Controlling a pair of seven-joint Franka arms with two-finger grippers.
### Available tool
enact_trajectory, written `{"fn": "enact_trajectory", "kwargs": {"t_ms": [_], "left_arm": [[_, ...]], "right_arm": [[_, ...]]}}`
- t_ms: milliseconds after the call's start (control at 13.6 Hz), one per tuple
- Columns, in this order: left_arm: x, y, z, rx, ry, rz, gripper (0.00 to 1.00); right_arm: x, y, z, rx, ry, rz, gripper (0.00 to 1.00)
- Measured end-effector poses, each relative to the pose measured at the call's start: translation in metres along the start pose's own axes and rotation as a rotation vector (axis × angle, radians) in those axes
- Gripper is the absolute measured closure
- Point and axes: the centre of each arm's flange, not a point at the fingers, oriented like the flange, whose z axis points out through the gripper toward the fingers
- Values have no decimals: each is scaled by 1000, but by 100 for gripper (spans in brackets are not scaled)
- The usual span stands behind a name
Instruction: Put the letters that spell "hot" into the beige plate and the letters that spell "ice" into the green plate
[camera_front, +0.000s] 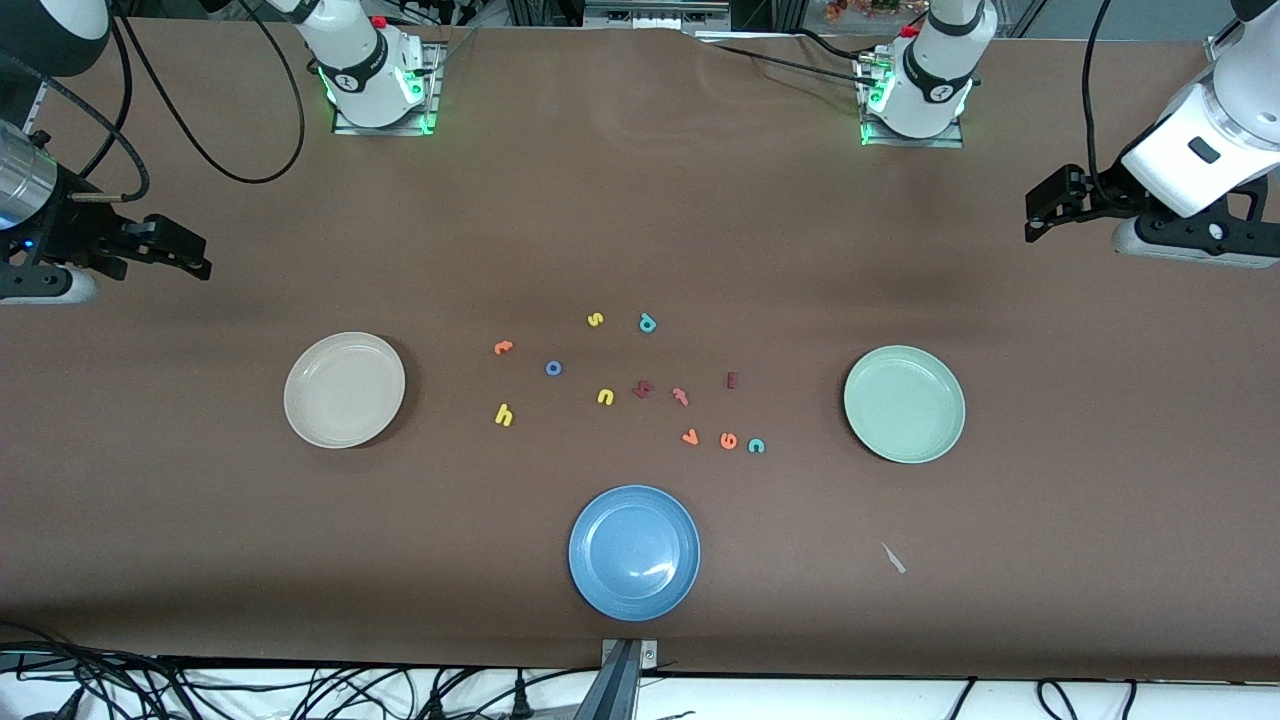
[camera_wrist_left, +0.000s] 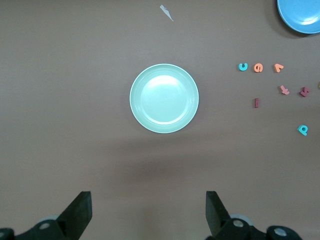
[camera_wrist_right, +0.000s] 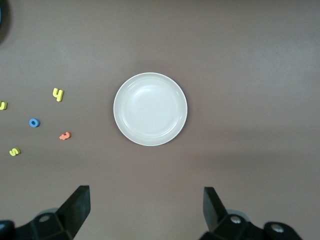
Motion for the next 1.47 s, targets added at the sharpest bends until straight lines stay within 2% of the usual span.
{"fn": "enact_trajectory", "kwargs": {"t_ms": [1470], "left_arm": [[2, -12, 3, -2, -5, -20, 0]], "right_arm": [[0, 0, 0, 0, 0, 0, 0]]}}
